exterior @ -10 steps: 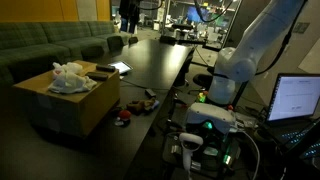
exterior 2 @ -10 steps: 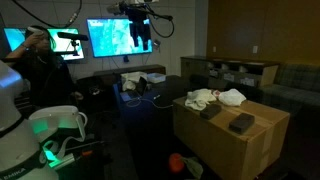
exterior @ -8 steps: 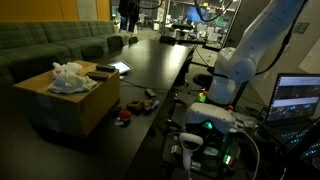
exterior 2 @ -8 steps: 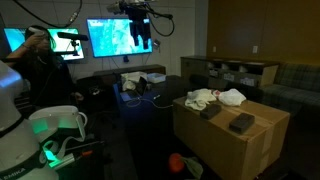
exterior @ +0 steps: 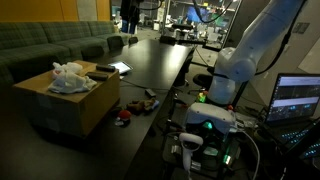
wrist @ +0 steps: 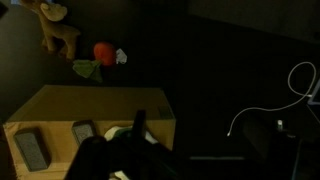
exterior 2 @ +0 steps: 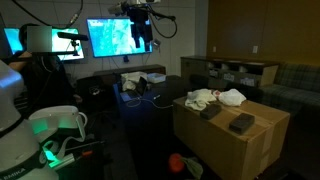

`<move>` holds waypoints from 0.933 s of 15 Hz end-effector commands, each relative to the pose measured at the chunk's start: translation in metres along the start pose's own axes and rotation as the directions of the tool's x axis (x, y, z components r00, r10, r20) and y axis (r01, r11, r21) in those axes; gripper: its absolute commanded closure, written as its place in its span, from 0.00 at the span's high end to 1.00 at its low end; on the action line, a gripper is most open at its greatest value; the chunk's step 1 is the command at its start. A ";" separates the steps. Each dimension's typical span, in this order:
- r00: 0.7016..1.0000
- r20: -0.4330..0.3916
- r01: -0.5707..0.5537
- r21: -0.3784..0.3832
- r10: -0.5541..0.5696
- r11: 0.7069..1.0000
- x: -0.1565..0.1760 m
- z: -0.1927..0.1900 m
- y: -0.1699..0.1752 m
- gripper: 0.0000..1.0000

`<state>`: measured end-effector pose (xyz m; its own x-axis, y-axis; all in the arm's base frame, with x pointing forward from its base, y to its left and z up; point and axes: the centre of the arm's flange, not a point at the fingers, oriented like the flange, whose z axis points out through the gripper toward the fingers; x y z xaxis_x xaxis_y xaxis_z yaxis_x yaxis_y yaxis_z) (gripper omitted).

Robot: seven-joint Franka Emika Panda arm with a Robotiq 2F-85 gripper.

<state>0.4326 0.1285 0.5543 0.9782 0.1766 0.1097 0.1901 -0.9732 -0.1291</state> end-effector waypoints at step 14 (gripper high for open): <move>0.966 -0.058 0.240 -0.140 -0.250 0.961 0.127 0.157 0.144 1.00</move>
<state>0.5557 0.0467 0.4140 0.9141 0.3712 0.1629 0.3770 -0.9262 -0.0047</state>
